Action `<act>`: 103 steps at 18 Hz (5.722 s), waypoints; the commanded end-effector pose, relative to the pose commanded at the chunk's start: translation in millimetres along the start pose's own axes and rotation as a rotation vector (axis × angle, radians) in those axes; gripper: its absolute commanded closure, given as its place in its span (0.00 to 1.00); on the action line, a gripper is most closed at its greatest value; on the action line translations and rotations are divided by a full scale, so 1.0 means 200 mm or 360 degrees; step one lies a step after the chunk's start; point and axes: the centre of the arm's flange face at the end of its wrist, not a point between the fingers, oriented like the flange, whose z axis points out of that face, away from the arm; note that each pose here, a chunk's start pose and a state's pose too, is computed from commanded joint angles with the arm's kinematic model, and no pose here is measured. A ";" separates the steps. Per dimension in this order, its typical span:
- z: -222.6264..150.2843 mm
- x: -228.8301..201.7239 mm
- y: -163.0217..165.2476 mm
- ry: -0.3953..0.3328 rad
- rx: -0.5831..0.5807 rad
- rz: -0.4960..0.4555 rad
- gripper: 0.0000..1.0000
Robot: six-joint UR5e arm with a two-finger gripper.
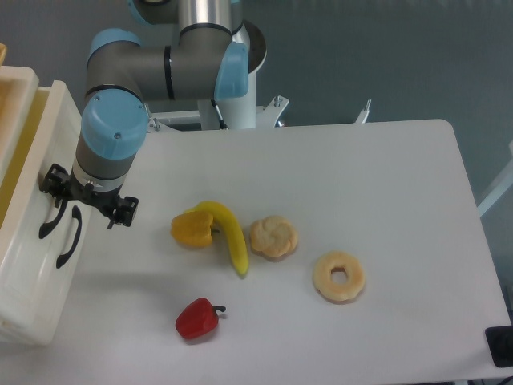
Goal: Slide open the top white drawer
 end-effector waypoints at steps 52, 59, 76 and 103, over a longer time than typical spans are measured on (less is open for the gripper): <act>-0.22 -0.37 0.04 0.0016 0.0113 -0.0186 0.00; -0.24 -0.45 0.05 -0.0036 0.0107 -0.0206 0.00; -0.37 -0.65 0.09 -0.0074 0.0175 -0.0298 0.00; -0.62 -1.84 0.32 -0.0608 -0.0060 0.0658 0.00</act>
